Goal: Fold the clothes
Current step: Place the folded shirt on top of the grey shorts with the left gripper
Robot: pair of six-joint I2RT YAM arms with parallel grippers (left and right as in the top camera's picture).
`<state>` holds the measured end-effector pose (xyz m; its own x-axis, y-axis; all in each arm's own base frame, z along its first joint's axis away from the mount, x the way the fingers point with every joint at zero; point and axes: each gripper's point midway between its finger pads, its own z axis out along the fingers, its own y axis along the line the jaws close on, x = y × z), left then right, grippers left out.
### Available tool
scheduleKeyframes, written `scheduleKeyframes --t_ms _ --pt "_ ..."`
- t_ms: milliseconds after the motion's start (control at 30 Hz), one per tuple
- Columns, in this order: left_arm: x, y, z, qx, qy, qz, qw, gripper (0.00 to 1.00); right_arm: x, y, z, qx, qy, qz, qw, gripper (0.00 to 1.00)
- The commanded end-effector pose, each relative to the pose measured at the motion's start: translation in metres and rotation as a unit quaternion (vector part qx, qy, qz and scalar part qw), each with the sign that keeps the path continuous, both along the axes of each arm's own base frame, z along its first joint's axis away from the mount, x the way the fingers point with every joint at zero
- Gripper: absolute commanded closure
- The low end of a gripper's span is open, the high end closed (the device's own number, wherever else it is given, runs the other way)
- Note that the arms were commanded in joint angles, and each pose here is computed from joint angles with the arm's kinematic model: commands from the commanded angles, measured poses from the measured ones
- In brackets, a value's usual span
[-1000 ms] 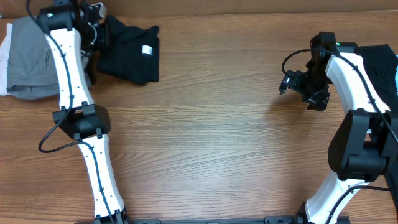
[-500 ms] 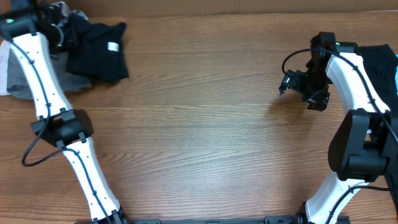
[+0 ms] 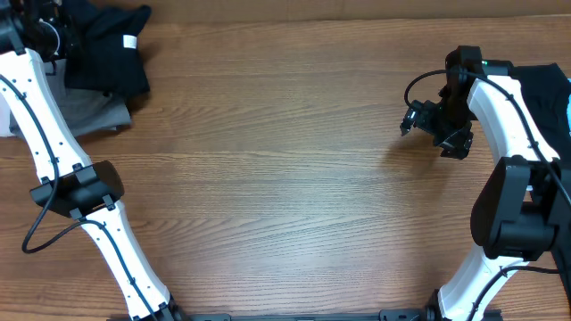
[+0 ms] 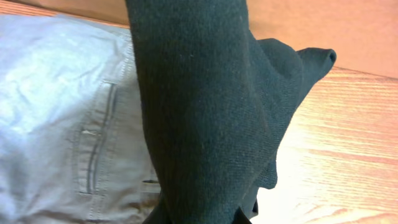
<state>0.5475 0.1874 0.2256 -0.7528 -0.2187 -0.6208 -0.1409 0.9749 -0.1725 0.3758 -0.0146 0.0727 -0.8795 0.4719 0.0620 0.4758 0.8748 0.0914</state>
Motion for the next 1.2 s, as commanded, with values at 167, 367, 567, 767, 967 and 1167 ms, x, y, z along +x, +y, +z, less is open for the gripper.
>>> scheduleKeyframes --t_ms 167,367,567,767,967,1167 --pt "-0.01 0.015 0.035 0.015 -0.036 0.014 0.999 0.96 0.007 -0.001 0.006 -0.006 -0.013 0.003 1.0 0.0" --pt "-0.02 0.034 0.027 0.039 -0.009 0.051 0.998 0.96 0.007 -0.001 0.006 -0.006 -0.013 0.003 1.0 0.0" --pt "-0.021 0.069 0.016 0.08 -0.004 0.058 0.995 0.96 0.007 -0.001 0.006 -0.006 -0.013 0.003 1.0 0.0" --pt "-0.007 0.101 -0.019 0.085 -0.001 0.074 0.994 0.96 0.007 -0.001 0.006 -0.006 -0.013 0.003 1.0 0.0" --pt "0.002 0.14 -0.05 0.096 -0.014 0.104 0.99 0.96 0.007 -0.001 0.006 -0.006 -0.013 0.003 1.0 0.0" --pt "-0.004 0.167 -0.076 0.103 -0.007 0.126 0.987 0.96 0.007 -0.001 0.006 -0.006 -0.013 0.003 1.0 0.0"
